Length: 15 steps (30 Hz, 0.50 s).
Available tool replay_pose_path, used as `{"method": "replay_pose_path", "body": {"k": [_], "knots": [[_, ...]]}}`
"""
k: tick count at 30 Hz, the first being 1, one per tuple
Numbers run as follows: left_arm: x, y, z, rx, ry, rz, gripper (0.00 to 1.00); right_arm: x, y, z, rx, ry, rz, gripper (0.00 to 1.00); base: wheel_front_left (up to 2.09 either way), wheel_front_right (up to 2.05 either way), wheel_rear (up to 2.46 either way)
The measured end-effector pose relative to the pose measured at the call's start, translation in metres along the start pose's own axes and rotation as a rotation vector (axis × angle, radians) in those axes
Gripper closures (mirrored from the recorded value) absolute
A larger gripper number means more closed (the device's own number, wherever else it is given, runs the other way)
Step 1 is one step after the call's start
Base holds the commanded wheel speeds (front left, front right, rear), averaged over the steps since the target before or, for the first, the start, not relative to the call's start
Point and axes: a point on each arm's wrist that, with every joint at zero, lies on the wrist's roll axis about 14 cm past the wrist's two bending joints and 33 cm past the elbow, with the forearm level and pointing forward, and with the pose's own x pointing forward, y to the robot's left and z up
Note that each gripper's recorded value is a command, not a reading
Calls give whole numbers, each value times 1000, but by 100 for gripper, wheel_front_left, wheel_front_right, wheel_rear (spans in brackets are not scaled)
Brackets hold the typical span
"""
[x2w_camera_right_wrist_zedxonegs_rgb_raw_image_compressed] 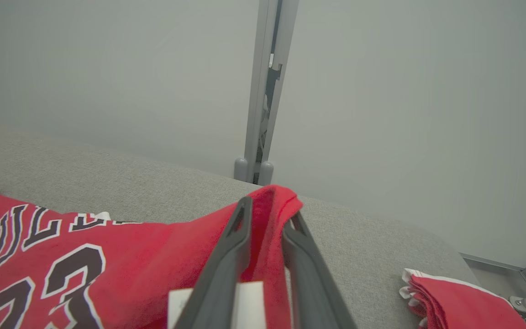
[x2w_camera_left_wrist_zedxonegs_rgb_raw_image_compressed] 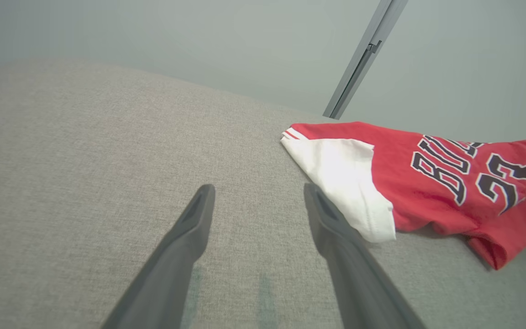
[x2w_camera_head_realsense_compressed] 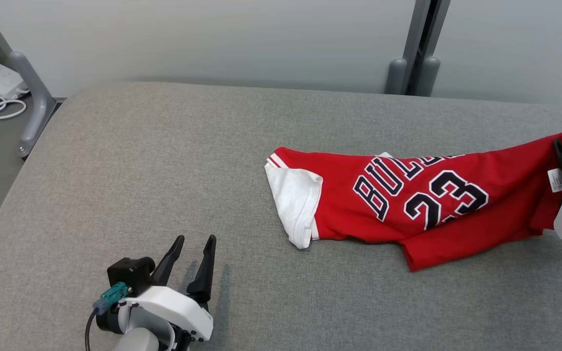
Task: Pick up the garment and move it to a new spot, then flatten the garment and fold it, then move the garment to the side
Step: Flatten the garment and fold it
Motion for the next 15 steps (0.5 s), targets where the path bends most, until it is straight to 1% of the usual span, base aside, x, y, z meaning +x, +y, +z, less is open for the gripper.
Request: {"method": "replay_pose_path", "body": {"k": [4,6,9,11,12,14,15], "knots": [[4,0,-1,-3,7,0,0,14,5,-16,-88,62,19,0,0,0,0],[4,-1,-2,-7,10,-2,0,19,12,-17,-84,65,25,0,0,0,0],[5,-3,-2,-6,10,-10,0,20,16,-13,-110,59,32,0,0,0,0],[6,-6,0,-6,6,-19,0,19,15,-3,-124,33,30,0,0,0,0],[6,-8,1,-5,2,-25,0,19,16,8,-124,-2,31,0,0,0,0],[8,-11,4,-5,-8,-34,0,17,23,28,-99,-75,37,0,0,0,0],[8,-13,6,-5,-14,-39,0,14,27,32,-88,-98,43,0,0,0,0]]}}
